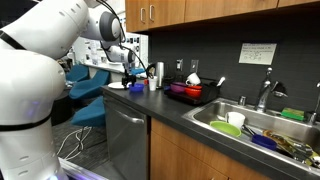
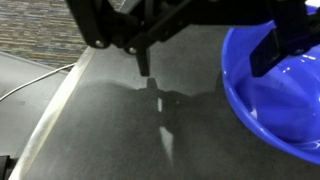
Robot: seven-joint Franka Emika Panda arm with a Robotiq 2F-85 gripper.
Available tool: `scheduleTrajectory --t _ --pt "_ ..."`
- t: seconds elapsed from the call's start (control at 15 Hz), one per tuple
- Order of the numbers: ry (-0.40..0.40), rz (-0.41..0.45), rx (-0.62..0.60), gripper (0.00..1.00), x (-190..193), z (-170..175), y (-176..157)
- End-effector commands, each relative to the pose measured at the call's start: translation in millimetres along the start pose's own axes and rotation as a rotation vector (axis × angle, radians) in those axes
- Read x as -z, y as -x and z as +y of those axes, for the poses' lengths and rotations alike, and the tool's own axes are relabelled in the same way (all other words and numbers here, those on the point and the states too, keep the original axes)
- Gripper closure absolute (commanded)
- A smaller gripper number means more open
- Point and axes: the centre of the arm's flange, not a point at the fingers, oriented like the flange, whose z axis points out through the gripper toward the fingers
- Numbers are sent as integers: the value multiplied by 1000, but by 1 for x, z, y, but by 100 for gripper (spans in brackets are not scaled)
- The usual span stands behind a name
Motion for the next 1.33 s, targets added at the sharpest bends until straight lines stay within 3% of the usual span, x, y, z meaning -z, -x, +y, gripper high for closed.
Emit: scheduleTrajectory --t 0.0,0.67,1.0,1.27 --pt "14 7 -4 27 1 9 5" --pt "64 44 -57 99 22 16 17" --pt "117 150 -171 99 45 24 34" --pt "210 211 -268 99 69 27 59"
